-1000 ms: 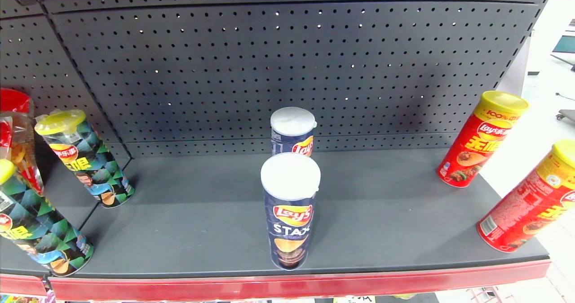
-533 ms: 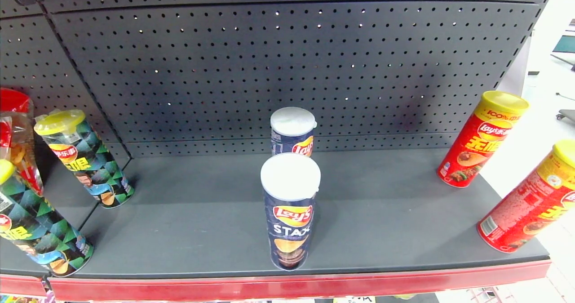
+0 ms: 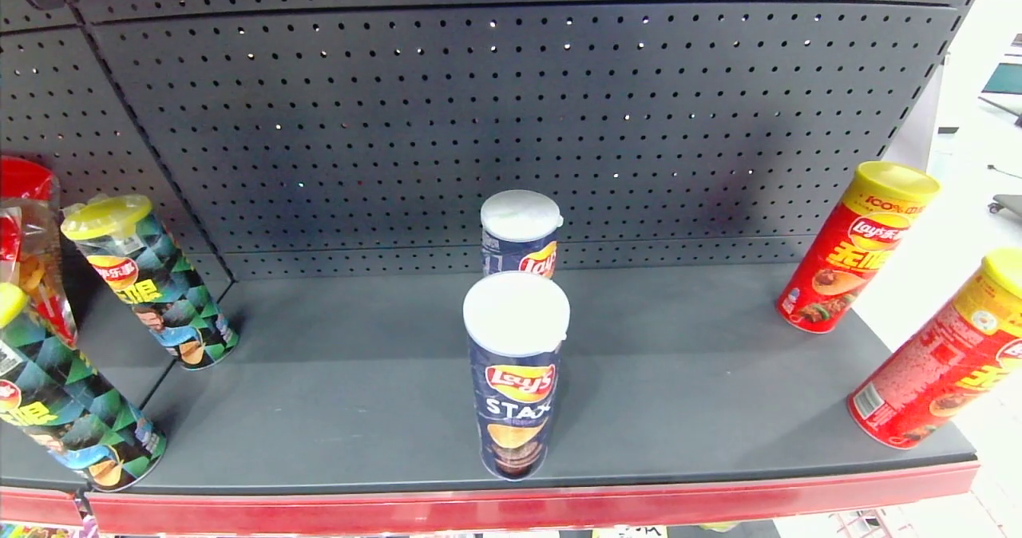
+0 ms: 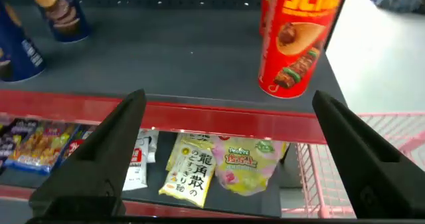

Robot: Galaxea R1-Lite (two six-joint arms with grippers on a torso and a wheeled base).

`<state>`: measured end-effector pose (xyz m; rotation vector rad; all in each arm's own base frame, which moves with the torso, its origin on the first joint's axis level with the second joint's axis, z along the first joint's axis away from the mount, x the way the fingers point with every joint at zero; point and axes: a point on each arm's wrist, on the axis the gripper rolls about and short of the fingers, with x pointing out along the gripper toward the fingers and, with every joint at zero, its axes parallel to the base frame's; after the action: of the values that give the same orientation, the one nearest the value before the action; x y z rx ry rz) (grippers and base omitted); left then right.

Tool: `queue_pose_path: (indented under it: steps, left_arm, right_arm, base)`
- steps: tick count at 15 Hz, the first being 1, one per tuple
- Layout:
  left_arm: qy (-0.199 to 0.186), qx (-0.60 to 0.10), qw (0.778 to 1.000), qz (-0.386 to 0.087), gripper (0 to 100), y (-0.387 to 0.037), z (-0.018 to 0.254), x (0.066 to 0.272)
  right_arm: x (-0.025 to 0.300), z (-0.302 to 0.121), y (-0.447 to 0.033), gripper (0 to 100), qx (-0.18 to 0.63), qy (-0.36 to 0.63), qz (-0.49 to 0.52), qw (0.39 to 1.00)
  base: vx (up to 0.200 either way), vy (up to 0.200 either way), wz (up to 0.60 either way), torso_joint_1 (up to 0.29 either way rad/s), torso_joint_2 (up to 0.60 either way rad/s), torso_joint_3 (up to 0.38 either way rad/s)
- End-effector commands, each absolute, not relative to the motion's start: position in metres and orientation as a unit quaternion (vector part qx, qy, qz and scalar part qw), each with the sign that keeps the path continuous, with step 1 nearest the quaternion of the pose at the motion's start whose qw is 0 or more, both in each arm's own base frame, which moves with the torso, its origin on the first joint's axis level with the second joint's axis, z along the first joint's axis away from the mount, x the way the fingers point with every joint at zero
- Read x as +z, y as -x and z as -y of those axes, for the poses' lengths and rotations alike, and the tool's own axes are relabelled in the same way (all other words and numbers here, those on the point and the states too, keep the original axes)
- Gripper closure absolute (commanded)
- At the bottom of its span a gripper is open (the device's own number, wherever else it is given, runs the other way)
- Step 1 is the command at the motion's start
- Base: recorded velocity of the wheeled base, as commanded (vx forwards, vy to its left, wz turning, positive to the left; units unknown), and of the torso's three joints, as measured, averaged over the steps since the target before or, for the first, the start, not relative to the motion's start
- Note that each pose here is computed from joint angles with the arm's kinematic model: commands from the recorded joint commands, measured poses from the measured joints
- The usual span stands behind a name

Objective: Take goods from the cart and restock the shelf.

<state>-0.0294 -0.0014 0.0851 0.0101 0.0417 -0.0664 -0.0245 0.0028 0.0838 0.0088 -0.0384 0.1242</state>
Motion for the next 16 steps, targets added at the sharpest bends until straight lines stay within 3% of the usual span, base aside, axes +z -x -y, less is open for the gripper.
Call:
queue_pose_path:
  steps: [1,5,7,16]
  left_arm:
    - [-0.006,-0.032,0.999,-0.021,0,0.0294,0.0013,0.0847]
    - [-0.005,-0.036,0.999,-0.021,0,0.0294,0.0015,0.0847]
    - [-0.005,-0.037,0.999,-0.020,0,0.0294,0.0016,0.0847]
    - [-0.005,-0.035,0.999,-0.021,0,0.0292,0.0015,0.0842]
  right_arm:
    - [0.0815,-0.0035,0.0241,0,0.078,0.012,0.020,0.997]
    - [0.0795,-0.0030,0.0232,0,0.065,0.042,0.021,0.997]
    - [0.0758,-0.0008,0.0227,0,0.018,-0.005,-0.002,1.000]
    - [0.0754,-0.0012,0.0227,0,0.026,-0.002,-0.002,1.000]
  base:
    - [0.000,0.000,0.00,0.000,0.00,0.000]
    - [0.000,0.000,0.00,0.000,0.00,0.000]
    - [0.000,0.000,0.00,0.000,0.00,0.000]
    - [-0.044,0.000,0.00,0.000,0.00,0.000]
